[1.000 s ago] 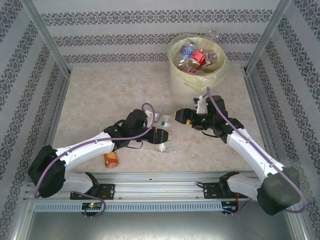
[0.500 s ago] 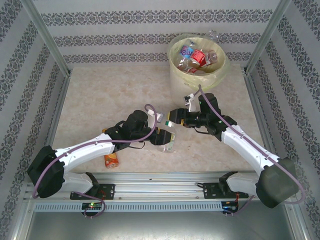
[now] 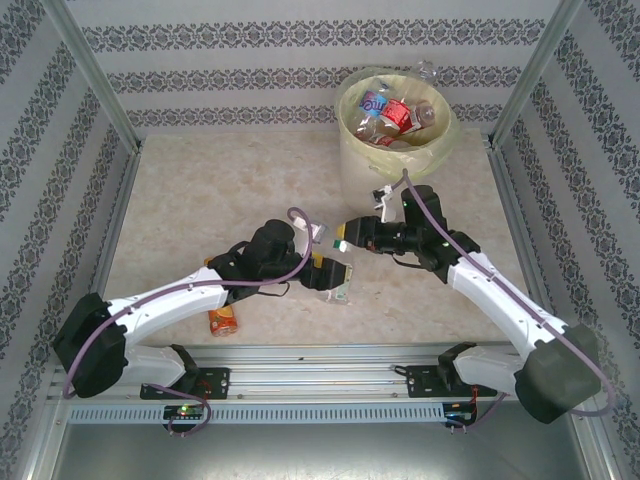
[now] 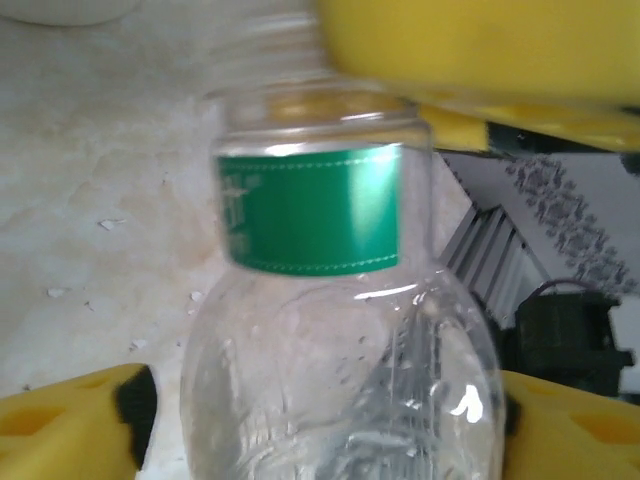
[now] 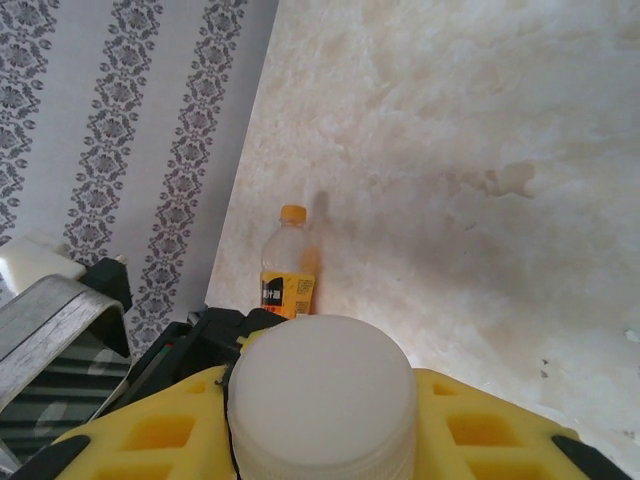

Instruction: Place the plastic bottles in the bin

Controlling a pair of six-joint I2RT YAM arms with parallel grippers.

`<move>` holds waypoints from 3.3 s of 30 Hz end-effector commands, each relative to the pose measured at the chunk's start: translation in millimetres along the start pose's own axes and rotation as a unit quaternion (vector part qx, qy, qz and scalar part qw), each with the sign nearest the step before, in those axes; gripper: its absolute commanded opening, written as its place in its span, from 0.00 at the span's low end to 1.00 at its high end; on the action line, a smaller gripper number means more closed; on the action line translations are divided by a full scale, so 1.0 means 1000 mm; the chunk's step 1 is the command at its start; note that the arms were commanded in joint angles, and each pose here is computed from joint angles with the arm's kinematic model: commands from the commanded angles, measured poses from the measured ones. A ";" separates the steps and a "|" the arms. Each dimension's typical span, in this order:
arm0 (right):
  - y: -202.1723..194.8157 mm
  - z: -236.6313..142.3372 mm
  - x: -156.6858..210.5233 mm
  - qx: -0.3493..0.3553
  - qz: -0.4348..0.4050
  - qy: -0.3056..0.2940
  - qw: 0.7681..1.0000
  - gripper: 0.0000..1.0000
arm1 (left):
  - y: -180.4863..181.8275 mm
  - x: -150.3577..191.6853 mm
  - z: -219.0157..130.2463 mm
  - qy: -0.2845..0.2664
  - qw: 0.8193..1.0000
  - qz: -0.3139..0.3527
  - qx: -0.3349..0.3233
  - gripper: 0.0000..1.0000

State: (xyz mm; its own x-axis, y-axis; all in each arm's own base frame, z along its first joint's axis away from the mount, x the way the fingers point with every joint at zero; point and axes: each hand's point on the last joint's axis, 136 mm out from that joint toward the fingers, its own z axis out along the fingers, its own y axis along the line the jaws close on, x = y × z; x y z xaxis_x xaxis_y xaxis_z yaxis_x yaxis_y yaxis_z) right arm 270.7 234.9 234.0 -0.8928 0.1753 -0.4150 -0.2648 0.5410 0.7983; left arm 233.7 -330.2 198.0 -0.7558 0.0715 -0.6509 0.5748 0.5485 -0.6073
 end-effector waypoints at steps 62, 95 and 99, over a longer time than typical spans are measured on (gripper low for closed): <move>0.039 -0.034 -0.317 0.199 -0.216 -0.197 0.936 0.73 | 0.065 0.010 -0.153 -0.078 0.951 0.019 -0.298 1.00; 0.077 -0.076 -0.091 0.056 -0.197 -0.117 0.972 0.98 | 0.157 0.119 -0.207 0.058 0.813 -0.207 -0.541 0.97; 0.059 -0.073 -0.059 0.054 -0.179 -0.096 0.978 0.98 | 0.169 0.132 -0.202 0.072 0.805 -0.238 -0.539 0.95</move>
State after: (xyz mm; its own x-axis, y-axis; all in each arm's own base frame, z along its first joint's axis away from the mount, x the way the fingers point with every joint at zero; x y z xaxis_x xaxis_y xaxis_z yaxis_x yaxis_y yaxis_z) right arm 292.8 192.6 341.3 -0.6563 0.0877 -0.7494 -0.4855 0.7113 0.5084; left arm 179.5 -67.8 116.1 -0.8684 -0.2597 -0.4225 -0.2901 0.9570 0.0079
